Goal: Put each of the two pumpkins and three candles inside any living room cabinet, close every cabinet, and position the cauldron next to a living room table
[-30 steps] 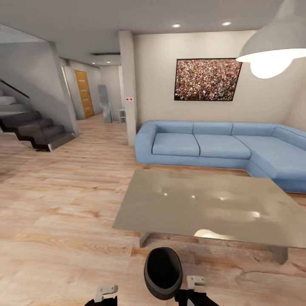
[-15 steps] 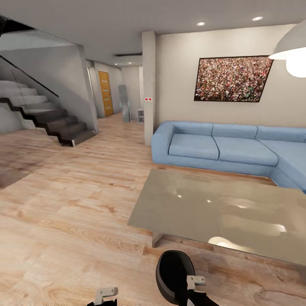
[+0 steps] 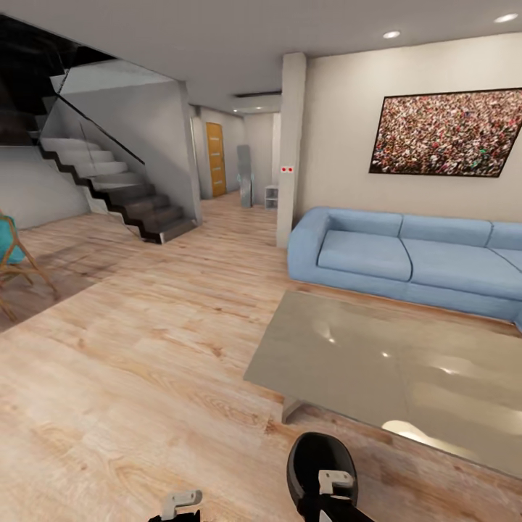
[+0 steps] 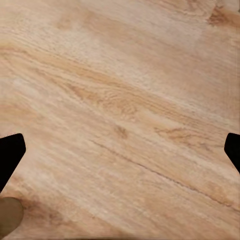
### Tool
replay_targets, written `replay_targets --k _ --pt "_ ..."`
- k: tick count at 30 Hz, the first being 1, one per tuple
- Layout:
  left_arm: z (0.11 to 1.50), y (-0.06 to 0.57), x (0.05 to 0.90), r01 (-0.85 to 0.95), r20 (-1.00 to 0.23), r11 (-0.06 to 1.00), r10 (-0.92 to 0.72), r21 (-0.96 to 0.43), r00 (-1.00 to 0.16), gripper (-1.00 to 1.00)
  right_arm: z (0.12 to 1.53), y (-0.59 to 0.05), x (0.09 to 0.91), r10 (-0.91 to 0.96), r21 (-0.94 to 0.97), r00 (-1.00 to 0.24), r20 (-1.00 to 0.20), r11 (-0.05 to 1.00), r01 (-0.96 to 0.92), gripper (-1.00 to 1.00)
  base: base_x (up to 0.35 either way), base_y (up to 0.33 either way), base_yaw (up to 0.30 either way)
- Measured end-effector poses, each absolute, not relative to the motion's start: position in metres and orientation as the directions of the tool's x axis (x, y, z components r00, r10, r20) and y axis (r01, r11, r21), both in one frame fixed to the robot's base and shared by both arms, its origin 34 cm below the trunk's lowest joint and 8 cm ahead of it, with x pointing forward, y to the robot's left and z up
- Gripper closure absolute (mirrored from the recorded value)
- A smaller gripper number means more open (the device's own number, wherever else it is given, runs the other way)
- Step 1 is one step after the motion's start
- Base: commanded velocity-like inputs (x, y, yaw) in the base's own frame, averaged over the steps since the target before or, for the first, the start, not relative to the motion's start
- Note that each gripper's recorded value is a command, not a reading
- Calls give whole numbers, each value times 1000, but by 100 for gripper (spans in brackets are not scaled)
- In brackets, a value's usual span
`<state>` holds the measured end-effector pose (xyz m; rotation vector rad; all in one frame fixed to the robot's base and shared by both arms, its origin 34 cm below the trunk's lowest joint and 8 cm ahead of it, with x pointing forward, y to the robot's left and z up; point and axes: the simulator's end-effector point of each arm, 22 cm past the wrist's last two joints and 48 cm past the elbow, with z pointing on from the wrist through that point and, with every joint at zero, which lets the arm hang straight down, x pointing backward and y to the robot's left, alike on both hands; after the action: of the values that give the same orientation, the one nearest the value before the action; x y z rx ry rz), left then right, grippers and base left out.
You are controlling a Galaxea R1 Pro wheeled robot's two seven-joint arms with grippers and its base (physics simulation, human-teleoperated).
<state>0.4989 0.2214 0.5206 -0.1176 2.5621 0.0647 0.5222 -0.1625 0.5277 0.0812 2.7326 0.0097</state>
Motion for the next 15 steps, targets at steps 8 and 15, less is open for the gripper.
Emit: replay_targets --k 8,15 --pt "521 221 499 -97 -546 995 -70 21 -835 -100 528 -162 522 58 19 -916 -396 998 55 -100 -56 -2 291" --pt "521 222 499 -98 -546 995 -70 22 -835 -100 528 -162 522 58 19 -917 -396 998 55 -100 -30 0 291"
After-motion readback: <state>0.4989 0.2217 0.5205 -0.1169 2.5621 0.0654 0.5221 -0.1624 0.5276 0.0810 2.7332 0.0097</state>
